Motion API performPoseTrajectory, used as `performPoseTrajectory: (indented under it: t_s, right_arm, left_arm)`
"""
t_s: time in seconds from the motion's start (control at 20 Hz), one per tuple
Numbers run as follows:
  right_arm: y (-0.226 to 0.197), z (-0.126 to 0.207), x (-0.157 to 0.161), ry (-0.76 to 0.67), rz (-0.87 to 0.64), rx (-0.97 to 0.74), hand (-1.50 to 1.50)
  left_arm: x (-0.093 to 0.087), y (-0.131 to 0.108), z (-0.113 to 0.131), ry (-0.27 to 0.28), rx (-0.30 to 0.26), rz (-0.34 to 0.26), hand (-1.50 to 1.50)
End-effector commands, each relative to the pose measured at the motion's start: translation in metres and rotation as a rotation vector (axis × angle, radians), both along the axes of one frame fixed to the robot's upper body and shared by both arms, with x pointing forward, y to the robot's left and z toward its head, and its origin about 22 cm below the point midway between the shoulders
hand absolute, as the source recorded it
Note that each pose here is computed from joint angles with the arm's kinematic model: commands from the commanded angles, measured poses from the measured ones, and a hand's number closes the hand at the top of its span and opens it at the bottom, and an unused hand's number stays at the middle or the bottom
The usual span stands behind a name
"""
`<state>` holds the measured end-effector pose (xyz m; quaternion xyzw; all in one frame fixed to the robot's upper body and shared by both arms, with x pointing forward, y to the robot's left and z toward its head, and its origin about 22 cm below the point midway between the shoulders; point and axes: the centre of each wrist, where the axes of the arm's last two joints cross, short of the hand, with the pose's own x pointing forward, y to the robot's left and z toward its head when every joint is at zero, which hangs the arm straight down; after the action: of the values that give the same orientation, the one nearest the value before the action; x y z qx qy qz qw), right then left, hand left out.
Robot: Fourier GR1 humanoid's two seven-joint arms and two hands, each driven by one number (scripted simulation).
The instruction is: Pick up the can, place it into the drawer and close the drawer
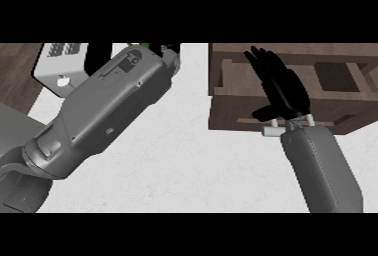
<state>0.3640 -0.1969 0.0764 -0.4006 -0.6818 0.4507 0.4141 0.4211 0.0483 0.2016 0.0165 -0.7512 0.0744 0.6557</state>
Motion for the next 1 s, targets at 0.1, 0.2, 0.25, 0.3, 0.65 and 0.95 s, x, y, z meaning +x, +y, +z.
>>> performPoseTrajectory:
  t_s: [0.1, 0.2, 0.25, 0.3, 0.65, 0.95]
  right_arm:
    - [0.004, -0.03, 0.029, -0.003, -0.056, -0.078, -1.5]
    - [-0.001, -0.047, 0.027, -0.009, -0.078, -0.099, -1.5]
    - [-0.006, -0.04, 0.037, -0.018, -0.082, -0.098, -1.5]
    - [-0.006, -0.042, 0.041, -0.028, -0.109, -0.102, -1.5]
    - [-0.005, -0.054, 0.05, -0.097, -0.132, -0.088, -1.5]
    - [-0.012, -0.039, 0.068, -0.148, -0.167, -0.097, -1.5]
  left_arm:
    - [-0.009, 0.019, 0.005, -0.003, -0.006, -0.009, -1.5]
    - [-0.008, 0.023, 0.01, -0.009, 0.011, 0.018, -1.5]
    - [-0.01, 0.028, -0.002, 0.004, -0.001, 0.011, -1.5]
    - [-0.012, 0.021, 0.001, 0.01, 0.016, -0.009, -1.5]
    - [-0.012, 0.056, 0.01, -0.003, 0.0, 0.017, -1.5]
    - [-0.017, 0.069, 0.008, -0.003, 0.006, 0.013, -1.5]
